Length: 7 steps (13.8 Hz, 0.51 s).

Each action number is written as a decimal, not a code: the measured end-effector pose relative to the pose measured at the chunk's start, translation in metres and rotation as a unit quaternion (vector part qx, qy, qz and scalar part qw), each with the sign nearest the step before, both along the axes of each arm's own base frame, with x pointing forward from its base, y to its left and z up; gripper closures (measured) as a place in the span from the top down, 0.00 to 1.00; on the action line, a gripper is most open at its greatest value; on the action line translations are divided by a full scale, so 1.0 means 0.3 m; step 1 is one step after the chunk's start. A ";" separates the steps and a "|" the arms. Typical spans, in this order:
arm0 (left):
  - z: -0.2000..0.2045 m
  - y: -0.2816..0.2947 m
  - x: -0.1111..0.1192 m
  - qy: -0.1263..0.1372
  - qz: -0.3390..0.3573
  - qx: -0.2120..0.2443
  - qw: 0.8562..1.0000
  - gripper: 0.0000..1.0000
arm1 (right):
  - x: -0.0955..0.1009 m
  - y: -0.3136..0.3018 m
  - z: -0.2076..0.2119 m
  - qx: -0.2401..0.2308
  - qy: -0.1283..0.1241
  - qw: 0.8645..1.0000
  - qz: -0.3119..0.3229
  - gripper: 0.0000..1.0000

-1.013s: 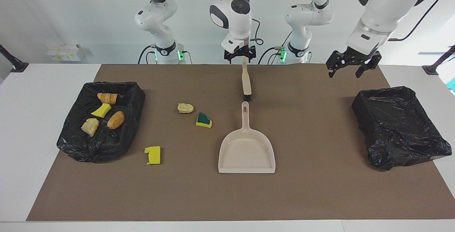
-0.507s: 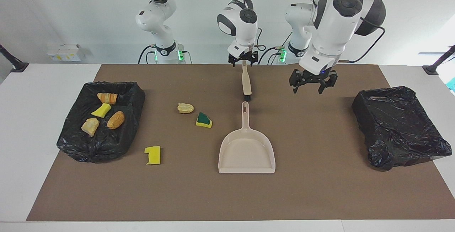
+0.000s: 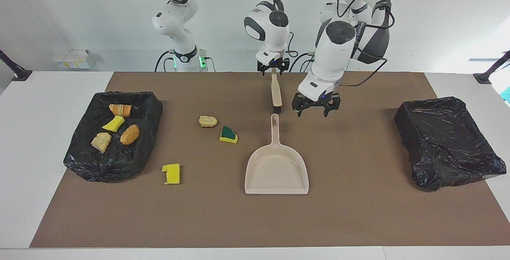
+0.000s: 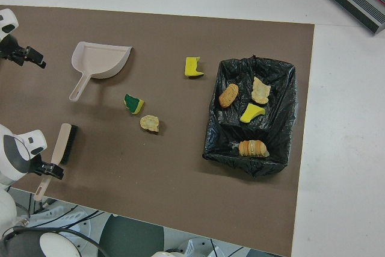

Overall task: Sweep and dump trash in bin
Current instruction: 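Grasp the dustpan handle with the left gripper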

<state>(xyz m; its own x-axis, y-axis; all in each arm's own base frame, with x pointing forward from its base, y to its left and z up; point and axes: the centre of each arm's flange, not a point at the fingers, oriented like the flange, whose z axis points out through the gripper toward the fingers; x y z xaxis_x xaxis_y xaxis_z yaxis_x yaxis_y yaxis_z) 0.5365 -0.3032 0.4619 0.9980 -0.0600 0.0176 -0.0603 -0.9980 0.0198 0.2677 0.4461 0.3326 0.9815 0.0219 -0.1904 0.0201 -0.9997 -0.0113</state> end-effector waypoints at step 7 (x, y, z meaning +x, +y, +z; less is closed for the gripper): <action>-0.152 -0.209 -0.057 0.002 0.019 -0.008 1.000 1.00 | -0.014 -0.020 0.025 -0.025 0.024 0.999 0.000 0.26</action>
